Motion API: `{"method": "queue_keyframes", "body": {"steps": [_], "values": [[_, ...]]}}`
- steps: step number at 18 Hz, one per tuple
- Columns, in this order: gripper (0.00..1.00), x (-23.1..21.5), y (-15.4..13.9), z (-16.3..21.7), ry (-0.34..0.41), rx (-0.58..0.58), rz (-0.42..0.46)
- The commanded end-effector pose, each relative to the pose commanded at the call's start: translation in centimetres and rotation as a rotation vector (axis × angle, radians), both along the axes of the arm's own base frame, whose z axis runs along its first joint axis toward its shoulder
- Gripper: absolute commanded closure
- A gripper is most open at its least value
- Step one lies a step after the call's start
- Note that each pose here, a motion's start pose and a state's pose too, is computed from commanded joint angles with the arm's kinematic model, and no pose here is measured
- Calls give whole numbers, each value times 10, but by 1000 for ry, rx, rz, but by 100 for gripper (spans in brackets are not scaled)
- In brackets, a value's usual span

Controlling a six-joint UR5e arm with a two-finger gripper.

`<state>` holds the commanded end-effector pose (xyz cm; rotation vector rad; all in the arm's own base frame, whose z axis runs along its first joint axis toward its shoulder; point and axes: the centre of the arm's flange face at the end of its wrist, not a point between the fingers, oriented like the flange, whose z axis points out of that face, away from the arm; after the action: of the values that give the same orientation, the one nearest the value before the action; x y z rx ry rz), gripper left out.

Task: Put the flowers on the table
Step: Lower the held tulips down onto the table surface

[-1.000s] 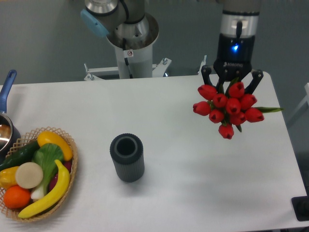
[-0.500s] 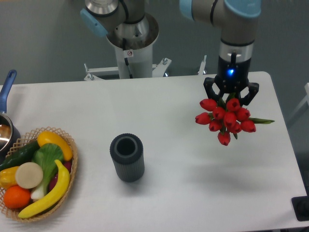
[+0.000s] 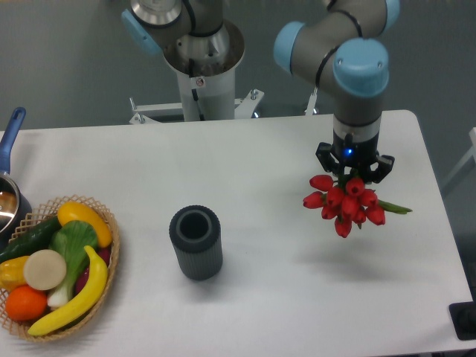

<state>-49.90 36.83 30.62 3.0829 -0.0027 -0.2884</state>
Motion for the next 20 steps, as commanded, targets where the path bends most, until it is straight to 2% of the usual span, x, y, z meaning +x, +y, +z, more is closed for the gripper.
{"method": "queue_keyframes", "body": {"steps": [10, 17, 18, 19, 20], "values": [[51, -21, 9, -66, -88, -30, 13], [50, -24, 11, -90, -120, -43, 13], [47, -24, 11, -90, -120, -43, 13], [39, -24, 11, -90, -119, -43, 11], [16, -24, 11, -88, -117, -42, 7]]}}
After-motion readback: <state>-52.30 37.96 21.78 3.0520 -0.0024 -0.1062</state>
